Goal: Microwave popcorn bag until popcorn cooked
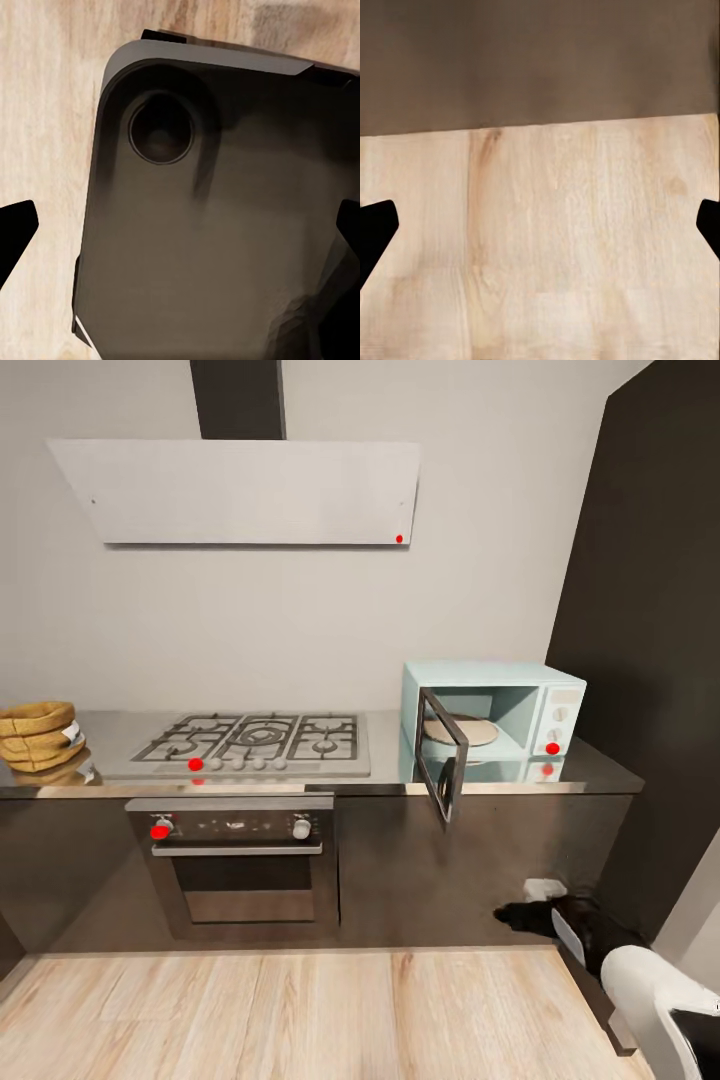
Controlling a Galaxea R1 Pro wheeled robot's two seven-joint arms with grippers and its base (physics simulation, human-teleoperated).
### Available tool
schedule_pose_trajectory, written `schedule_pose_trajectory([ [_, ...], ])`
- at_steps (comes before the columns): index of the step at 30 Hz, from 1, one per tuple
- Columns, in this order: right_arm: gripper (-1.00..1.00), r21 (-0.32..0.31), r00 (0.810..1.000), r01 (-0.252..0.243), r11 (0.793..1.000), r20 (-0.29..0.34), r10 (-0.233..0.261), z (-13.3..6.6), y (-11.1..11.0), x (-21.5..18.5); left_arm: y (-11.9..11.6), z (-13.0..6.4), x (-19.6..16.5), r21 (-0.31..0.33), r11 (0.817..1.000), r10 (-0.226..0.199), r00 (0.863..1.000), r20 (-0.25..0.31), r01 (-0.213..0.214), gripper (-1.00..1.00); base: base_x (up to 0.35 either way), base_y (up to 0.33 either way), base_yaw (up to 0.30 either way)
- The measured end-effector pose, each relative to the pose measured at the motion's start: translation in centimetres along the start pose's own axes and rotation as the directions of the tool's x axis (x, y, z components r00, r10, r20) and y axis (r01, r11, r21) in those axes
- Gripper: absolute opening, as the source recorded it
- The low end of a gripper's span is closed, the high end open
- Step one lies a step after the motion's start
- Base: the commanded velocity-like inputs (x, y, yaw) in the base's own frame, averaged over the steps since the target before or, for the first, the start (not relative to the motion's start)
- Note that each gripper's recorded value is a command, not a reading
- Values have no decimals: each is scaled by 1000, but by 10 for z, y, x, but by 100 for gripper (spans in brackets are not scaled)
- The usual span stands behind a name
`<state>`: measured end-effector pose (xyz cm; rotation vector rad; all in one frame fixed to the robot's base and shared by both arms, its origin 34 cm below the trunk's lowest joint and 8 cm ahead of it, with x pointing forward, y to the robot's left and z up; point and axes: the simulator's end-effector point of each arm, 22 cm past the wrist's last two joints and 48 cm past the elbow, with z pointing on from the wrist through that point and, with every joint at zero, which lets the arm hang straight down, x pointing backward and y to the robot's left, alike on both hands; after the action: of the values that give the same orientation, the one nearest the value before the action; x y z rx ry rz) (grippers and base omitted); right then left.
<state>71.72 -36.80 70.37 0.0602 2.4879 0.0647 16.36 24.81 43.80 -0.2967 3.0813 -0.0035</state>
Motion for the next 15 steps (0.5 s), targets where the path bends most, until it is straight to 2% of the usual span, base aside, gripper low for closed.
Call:
schedule_pose_trajectory([
  [2,100,-14,998,-7,1000,-60,7,13,4,56,0,0,0,0,1000,0,1000,0,0,100,0,0,0],
  [4,100,-14,997,-4,1000,-74,3,18,3,90,0,0,1,0,1000,0,1000,-1,0,100,0,0,0],
  [6,100,13,988,1,1000,-156,1,19,-4,168,0,0,1,0,1000,0,1000,-1,0,100,0,0,0],
  [8,100,32,965,5,999,-261,3,10,-7,258,0,0,1,0,1000,-1,1000,-1,1,100,0,0,0],
  [10,100,39,941,11,999,-337,3,-5,-8,333,0,0,1,0,1000,-1,1000,-2,1,100,0,0,0],
  [13,100,43,924,19,999,-382,-1,-21,-7,390,0,0,1,-1,1000,-2,1000,-2,2,100,0,0,0],
  [15,100,48,908,22,999,-418,0,-32,2,425,1,0,1,-2,1000,-3,1000,-2,3,100,0,0,0],
])
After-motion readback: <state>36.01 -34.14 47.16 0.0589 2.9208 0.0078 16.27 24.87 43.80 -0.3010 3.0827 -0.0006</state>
